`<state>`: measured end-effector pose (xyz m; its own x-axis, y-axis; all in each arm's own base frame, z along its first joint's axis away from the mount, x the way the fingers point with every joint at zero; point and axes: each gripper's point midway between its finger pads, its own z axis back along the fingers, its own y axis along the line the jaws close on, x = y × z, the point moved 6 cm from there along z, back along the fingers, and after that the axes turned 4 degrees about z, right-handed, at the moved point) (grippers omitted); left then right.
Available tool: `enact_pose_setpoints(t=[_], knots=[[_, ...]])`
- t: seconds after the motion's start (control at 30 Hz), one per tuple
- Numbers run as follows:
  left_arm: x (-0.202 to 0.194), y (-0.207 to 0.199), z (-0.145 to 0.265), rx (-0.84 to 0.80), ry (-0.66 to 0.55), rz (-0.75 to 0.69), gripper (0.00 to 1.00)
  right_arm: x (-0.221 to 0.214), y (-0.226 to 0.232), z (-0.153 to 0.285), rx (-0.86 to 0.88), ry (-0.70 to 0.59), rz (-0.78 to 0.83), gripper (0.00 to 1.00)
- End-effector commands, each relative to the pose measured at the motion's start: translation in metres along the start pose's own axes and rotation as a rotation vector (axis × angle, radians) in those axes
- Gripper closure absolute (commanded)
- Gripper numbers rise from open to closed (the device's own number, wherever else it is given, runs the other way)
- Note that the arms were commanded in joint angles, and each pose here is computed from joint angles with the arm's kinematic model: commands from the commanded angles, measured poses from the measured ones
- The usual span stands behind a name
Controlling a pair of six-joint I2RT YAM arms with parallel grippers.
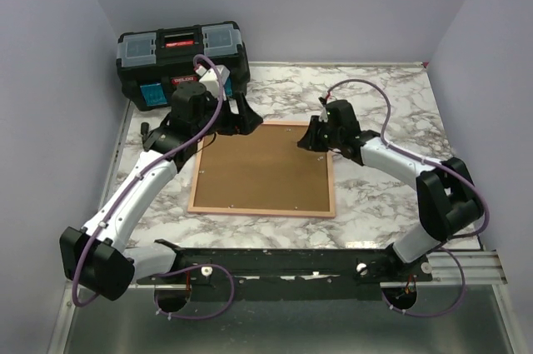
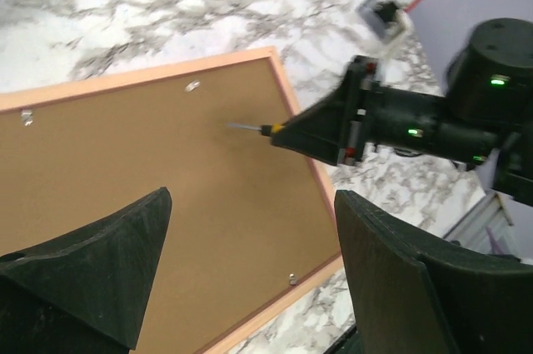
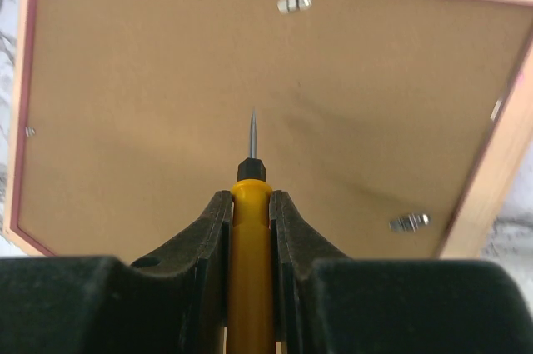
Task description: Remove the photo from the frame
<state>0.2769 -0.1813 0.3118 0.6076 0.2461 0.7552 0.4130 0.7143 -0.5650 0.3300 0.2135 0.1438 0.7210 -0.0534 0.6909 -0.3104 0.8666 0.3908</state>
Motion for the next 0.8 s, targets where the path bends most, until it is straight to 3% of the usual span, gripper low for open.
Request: enact_pose_setpoints(t=[0.0, 0.13, 0.27, 0.43, 0.53, 0.77], knots=[[-0.026, 0.043, 0.004, 0.190, -0.018, 0.046, 0.17, -0.008, 0.001, 0.030, 0.015, -0.007, 0.007, 0.99], [-0.063, 0.093, 0.018, 0.318, 0.006, 0.211, 0.16, -0.022, 0.006, 0.055, 0.078, -0.016, 0.025, 0.99], [-0.092, 0.142, 0.046, 0.491, -0.046, 0.408, 0.14, -0.030, 0.012, 0.068, 0.140, -0.015, 0.027, 0.99], [-0.113, 0.183, 0.071, 0.703, -0.177, 0.581, 0.10, -0.038, 0.017, 0.077, 0.211, -0.028, 0.044, 0.99], [-0.126, 0.198, 0.074, 0.800, -0.158, 0.677, 0.07, -0.044, 0.018, 0.085, 0.238, -0.040, 0.036, 0.99], [-0.144, 0.210, 0.059, 0.762, -0.092, 0.818, 0.05, -0.042, 0.023, 0.102, 0.262, -0.077, 0.045, 0.99]])
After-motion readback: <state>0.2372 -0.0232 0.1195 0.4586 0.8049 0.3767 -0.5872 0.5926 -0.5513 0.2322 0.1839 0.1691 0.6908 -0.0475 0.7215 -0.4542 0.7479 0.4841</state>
